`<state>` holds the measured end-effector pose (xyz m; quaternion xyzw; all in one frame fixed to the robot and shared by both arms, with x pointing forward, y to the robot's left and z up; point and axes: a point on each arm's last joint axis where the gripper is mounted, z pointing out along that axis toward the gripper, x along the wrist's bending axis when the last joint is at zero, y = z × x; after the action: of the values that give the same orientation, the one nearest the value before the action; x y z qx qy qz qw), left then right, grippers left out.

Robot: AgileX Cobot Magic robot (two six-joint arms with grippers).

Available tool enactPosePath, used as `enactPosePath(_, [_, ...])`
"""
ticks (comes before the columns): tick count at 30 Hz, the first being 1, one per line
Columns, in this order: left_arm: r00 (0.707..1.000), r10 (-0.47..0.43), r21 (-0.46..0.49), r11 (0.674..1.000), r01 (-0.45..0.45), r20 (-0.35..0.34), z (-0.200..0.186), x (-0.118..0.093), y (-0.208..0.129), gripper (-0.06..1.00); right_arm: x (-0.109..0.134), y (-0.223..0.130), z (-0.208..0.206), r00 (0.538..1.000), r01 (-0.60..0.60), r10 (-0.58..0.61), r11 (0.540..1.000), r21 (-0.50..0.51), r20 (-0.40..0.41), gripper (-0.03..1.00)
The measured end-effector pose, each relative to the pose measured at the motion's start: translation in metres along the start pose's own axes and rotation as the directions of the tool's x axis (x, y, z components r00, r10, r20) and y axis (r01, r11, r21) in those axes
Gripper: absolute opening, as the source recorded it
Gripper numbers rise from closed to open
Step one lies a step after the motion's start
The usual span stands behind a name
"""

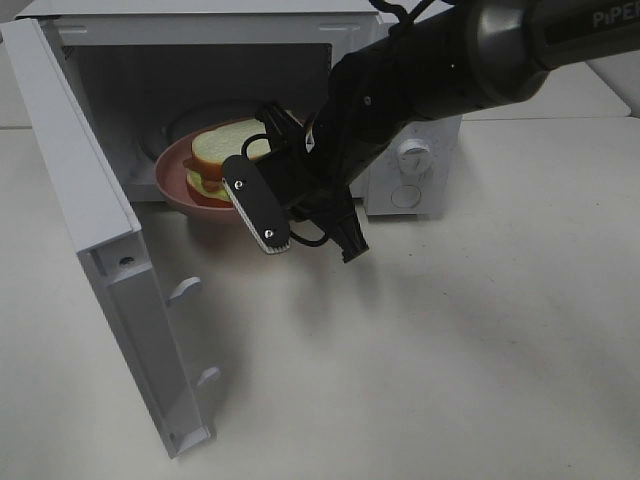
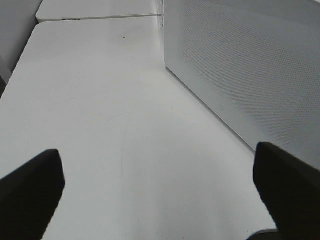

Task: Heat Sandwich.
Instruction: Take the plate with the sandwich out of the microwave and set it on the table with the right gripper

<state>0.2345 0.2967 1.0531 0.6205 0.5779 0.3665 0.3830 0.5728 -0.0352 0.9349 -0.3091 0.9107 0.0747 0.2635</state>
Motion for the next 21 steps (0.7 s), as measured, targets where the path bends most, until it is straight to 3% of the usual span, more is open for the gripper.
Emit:
enactPosePath(12, [1.000, 0.000, 0.000, 1.000, 0.000, 0.000, 0.000, 0.000, 0.000, 0.97, 0.020, 0.002, -0.023, 0.998, 0.016, -0.015, 1.000, -0.012, 0.062, 0.11])
enactPosePath(21, [1.000, 0.000, 0.000, 1.000, 0.000, 0.000, 0.000, 0.000, 0.000, 0.97, 0.039, 0.005, -0.037, 0.998, 0.038, -0.037, 0.999, -0.018, 0.055, 0.11])
